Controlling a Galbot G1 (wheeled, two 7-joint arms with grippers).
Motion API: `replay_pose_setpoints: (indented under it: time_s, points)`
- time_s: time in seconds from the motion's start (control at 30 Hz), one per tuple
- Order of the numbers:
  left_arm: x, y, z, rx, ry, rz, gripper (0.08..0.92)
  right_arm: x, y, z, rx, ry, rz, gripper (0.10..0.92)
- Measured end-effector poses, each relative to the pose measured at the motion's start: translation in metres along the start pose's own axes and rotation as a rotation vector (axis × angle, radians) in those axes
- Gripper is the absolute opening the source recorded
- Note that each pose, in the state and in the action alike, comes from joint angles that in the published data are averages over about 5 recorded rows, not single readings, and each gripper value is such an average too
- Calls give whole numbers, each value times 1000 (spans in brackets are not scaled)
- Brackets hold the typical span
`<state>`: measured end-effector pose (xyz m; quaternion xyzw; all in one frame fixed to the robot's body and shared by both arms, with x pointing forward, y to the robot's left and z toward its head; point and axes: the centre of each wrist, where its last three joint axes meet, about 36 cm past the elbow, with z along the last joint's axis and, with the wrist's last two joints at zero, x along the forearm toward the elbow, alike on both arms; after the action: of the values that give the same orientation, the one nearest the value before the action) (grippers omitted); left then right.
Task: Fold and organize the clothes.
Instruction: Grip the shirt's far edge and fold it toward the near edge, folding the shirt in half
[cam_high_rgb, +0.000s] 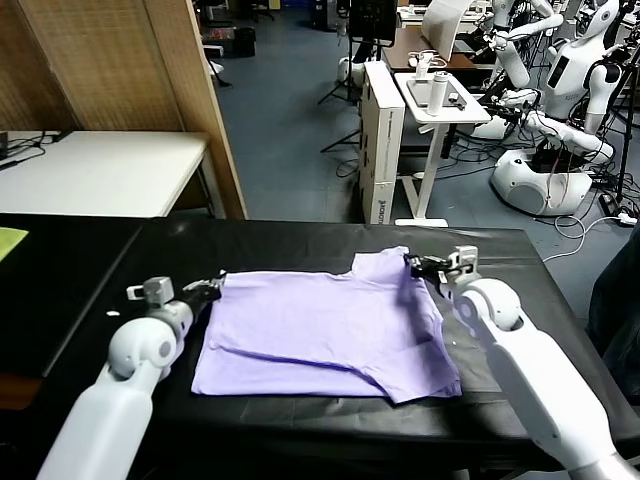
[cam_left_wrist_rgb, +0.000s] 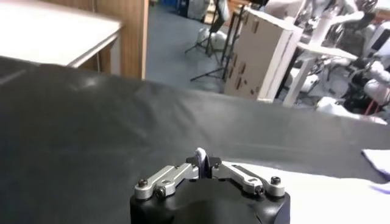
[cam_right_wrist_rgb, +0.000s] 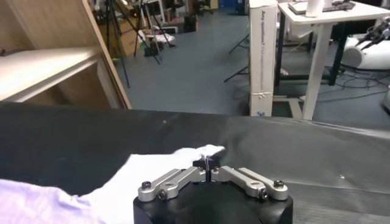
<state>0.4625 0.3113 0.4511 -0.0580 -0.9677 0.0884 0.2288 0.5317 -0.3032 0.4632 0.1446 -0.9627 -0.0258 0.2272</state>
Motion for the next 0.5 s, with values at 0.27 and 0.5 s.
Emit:
replay_pose_setpoints:
  time_s: [0.27,0.5]
  points:
    - [29,-3,1,-13,-33,9,227,32,-7,3,22,-2,5,139]
    - [44,-1,2,-14,-45,0,227,57,-6,5,34,2,0,139]
